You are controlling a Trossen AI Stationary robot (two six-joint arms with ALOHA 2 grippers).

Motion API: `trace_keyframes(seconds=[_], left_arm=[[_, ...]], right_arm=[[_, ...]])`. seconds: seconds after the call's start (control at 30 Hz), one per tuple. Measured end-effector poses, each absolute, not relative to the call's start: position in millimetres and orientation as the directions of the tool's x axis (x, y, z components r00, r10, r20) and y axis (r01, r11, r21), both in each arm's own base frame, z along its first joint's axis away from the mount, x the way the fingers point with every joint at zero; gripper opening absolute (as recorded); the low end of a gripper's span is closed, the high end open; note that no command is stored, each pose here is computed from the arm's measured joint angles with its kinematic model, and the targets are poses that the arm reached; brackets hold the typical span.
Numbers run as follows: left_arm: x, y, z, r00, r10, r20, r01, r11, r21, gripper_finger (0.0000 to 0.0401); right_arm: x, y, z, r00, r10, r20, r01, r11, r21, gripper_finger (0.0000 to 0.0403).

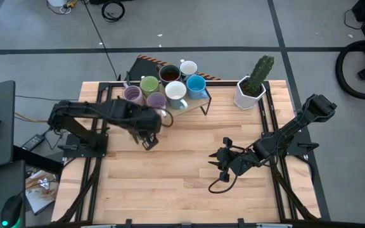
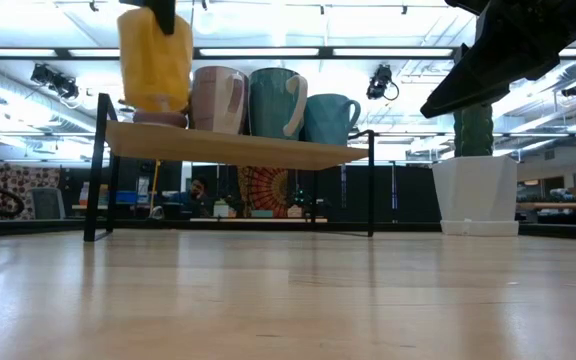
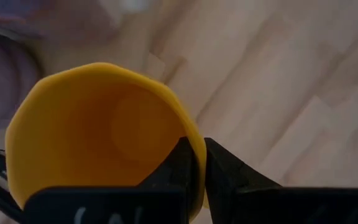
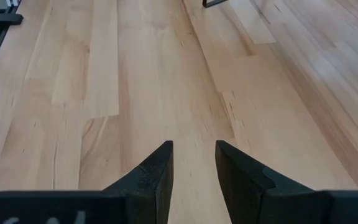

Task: Place coffee mugs
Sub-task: Put the yellow mug on the shelf

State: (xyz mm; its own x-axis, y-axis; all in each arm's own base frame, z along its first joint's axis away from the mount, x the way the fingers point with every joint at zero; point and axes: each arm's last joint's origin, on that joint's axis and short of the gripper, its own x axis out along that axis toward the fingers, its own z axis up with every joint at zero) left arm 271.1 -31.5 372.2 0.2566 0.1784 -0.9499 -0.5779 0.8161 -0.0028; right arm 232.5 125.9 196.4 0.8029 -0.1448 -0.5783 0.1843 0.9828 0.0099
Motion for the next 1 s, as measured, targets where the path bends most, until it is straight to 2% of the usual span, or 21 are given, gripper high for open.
trace_keyframes(seconds=[0.17, 0.6, 0.87, 1.0], left_arm=[[269, -14, 370, 0.191, 0.198, -0.961, -0.604, 0.796, 0.044, 0.0027], [271, 4, 368, 0.171, 0.213, -0.962, -0.637, 0.769, 0.057, 0.0027], [278, 5, 360, 0.123, 0.244, -0.962, -0.617, 0.778, 0.119, 0.0027], [279, 7, 358, 0.111, 0.252, -0.961, -0.622, 0.772, 0.131, 0.0038]], right_arm=[[232, 126, 196, 0.803, -0.143, -0.579, 0.183, 0.983, 0.010, 0.0126], [232, 127, 196, 0.803, -0.129, -0.582, 0.173, 0.985, 0.020, 0.0126], [233, 127, 197, 0.807, -0.118, -0.579, 0.164, 0.986, 0.027, 0.0126], [233, 127, 198, 0.811, -0.115, -0.573, 0.161, 0.987, 0.030, 0.0126]])
